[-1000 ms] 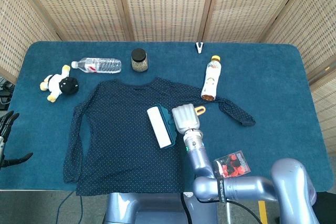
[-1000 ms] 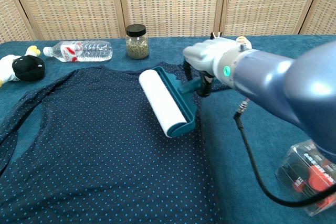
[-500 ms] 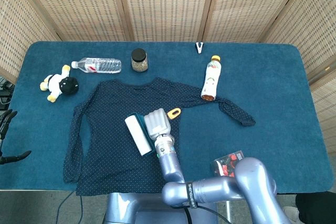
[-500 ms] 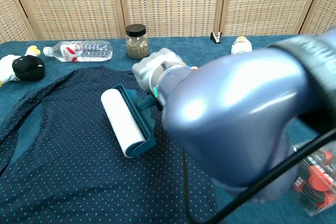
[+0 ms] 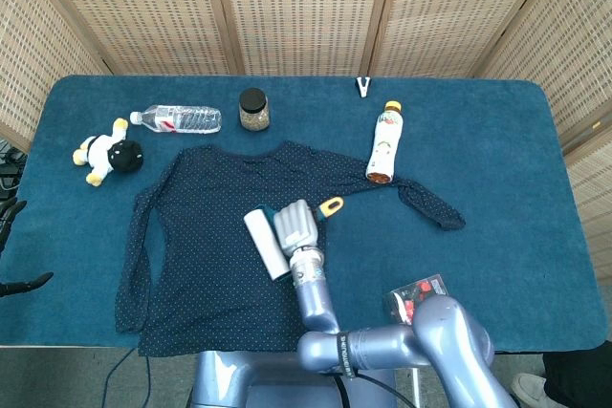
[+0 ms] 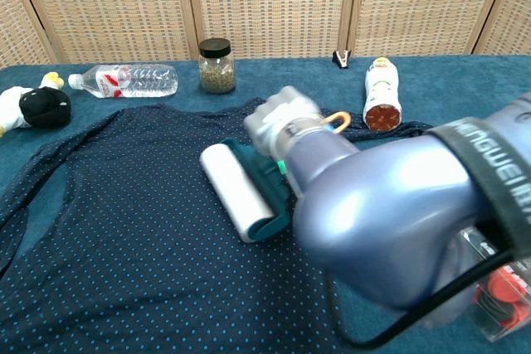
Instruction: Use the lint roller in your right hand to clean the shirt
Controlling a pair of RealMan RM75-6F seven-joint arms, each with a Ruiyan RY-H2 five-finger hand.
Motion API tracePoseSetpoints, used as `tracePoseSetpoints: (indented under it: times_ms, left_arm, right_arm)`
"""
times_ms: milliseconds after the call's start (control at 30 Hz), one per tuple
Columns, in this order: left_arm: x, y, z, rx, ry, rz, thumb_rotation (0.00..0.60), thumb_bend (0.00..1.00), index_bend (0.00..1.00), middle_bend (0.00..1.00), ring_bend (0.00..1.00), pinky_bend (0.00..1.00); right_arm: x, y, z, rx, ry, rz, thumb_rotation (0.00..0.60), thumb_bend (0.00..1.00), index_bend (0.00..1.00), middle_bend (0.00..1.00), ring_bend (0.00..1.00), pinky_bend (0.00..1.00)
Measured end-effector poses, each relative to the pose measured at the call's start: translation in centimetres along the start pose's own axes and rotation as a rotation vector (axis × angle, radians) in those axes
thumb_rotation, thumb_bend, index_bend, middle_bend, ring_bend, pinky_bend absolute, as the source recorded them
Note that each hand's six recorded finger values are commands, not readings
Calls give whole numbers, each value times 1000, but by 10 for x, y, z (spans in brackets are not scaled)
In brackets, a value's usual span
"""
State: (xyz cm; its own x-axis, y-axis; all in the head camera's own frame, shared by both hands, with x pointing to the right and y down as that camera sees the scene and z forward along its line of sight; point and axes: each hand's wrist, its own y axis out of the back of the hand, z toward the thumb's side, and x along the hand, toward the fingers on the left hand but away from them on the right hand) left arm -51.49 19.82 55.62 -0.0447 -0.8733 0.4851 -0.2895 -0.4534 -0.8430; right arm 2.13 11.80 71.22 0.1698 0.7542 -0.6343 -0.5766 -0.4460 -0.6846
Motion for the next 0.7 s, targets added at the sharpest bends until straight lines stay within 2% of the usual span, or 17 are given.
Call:
tracePoseSetpoints:
  times_ms: [233,333,500,700]
  left_arm:
    - [0,-1,1,9,6,5,600,0,0,0,0,0]
    - [1,0,1,10,10,8,600,0,0,0,0,0]
    - [2,-1,2,11,10,7,600,0,0,0,0,0]
    - [2,-1,1,13,11,6,600,0,0,0,0,0]
  right_arm:
    - [-21,-26,-71,33,-154,18,600,946,762,1000,1000,1000]
    - [-24,-32,-87,25,-190,35,600,947,762,1000,1000,1000]
    - [-22,-30,-81,7,-174,35,600,955,762,1000,1000,1000]
    - [-15,-20,-51,19,-116,13,600,958,763,1000,1000,1000]
